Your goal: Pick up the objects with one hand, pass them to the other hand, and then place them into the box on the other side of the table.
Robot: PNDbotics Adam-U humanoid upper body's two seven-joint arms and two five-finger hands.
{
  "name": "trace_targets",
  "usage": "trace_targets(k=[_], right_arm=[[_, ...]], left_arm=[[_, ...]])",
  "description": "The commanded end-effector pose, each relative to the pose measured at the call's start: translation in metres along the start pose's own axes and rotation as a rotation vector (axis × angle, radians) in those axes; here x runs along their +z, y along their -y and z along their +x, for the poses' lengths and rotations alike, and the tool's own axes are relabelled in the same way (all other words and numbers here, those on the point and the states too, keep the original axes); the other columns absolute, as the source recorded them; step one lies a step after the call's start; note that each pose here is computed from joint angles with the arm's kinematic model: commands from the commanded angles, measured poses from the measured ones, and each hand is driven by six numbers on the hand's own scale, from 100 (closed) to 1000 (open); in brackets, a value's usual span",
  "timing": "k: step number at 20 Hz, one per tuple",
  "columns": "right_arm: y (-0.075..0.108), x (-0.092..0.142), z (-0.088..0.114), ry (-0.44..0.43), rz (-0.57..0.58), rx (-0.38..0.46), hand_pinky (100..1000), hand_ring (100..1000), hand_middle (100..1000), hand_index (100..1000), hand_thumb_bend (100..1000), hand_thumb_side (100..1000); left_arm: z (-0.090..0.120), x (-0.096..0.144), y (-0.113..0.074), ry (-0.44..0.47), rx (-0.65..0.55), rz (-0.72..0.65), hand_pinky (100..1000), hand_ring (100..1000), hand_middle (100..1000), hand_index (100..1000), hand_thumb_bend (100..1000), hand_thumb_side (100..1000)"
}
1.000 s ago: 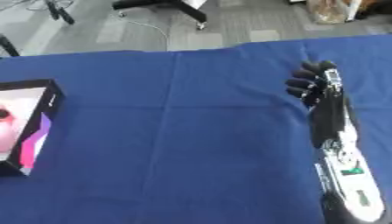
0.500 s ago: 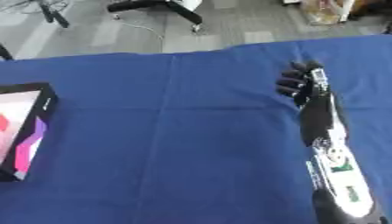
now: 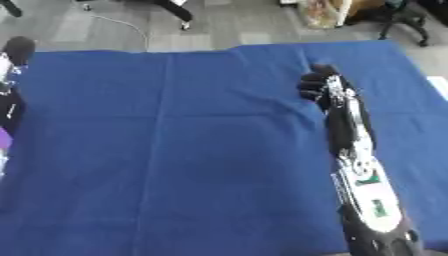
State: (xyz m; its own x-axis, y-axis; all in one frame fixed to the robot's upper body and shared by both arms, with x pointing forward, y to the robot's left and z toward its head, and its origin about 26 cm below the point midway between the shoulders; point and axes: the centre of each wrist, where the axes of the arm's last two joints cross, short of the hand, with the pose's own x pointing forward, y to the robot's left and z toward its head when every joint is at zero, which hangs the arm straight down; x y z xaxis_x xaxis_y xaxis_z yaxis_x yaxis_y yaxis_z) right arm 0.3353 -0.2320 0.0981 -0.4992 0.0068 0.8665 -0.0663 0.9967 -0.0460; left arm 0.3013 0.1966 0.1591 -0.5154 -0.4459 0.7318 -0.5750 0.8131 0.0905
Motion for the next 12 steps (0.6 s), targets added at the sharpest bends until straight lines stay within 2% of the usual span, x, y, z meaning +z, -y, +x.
trace_targets(k=[1, 7, 11, 12], right_arm=[[0.012, 0.001, 0.008, 0.044, -0.006, 0.067, 713, 689, 641, 784, 100, 844], [0.023, 0.007, 0.015, 0.086, -0.033, 0.152, 715, 703, 651, 785, 100, 828], [0.033, 0.009, 0.022, 0.132, -0.12, 0.197, 722, 766, 682, 782, 100, 828], [0.038, 0.008, 0.028, 0.161, -0.147, 0.22, 731, 790, 699, 785, 100, 827]], left_arm=[[0.001, 0.017, 0.02, -0.032, 0.066, -0.041, 520, 705, 722, 869, 931, 590], [-0.004, 0.027, 0.027, -0.045, 0.071, -0.055, 516, 705, 724, 863, 888, 612], [0.003, 0.017, 0.018, 0.033, 0.023, -0.02, 541, 721, 743, 870, 830, 677], [0.008, 0.01, 0.012, 0.074, 0.006, -0.002, 560, 733, 753, 877, 805, 733]])
